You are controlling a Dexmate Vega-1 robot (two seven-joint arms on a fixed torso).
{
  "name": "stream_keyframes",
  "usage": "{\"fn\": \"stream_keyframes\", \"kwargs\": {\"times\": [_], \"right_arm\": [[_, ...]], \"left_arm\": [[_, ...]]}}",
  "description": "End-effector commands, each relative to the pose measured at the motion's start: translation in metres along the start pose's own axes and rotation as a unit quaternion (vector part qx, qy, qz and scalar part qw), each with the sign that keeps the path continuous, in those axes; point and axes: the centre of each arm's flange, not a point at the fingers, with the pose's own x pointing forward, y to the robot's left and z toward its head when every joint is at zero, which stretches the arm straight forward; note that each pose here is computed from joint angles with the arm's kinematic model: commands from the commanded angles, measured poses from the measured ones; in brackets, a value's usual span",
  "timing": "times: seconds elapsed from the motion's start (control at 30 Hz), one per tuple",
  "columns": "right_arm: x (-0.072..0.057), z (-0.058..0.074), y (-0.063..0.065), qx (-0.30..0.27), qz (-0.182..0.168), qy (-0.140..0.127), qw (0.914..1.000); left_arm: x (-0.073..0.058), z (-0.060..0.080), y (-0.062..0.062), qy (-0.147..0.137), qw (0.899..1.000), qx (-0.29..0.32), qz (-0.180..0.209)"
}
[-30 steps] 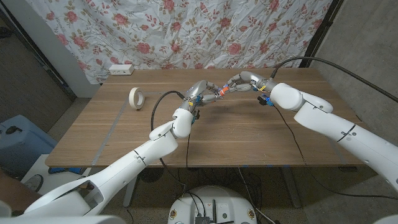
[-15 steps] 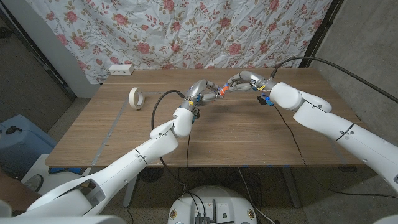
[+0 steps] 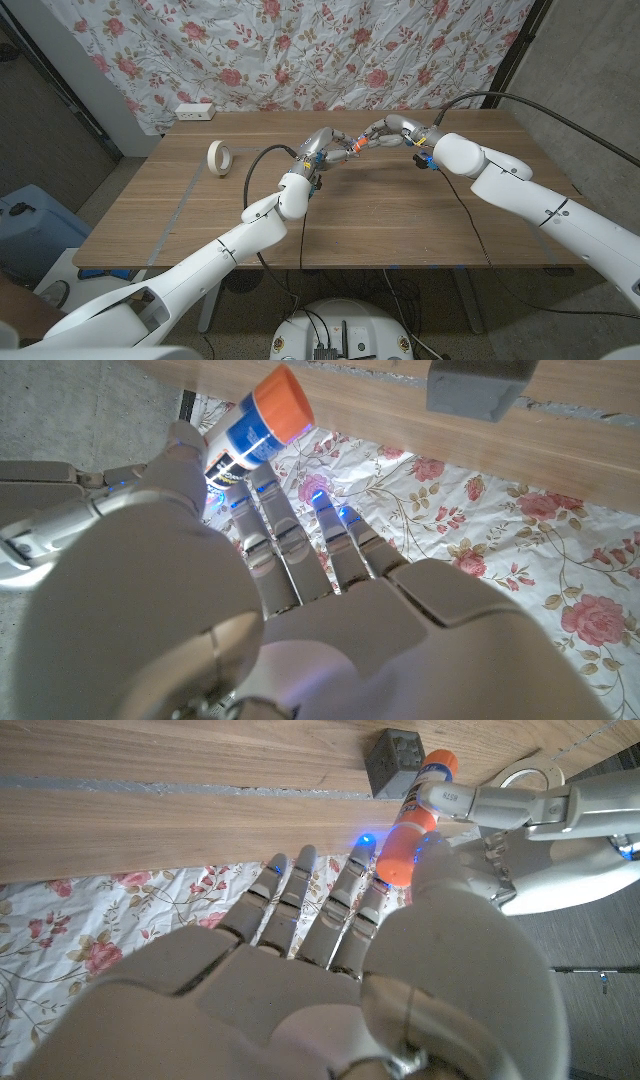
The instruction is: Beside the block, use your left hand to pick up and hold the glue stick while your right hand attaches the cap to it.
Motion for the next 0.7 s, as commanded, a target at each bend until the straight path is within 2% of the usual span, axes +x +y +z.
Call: {"fn": "stream_keyframes", "kwargs": {"times": [0.03,0.4,0.7], "right_arm": [[-0.0032,0.0021,-0.0031,-0.001,-0.002,-0.003,1.0000],[-0.0042,0.0012,-0.0067,0.000,-0.002,-0.001,1.0000],[-0.0013,-0.0009,-0.0078,-0.001,0.013,-0.002,0.9999]], "left_arm": [[-0.0031,-0.0013,0.0002,0.004,1.000,0.000,-0.001],[-0.0031,-0.0028,0.0005,0.004,1.000,-0.001,-0.004],[-0.0009,-0.0030,0.0005,0.003,1.000,0.000,-0.004]]}}
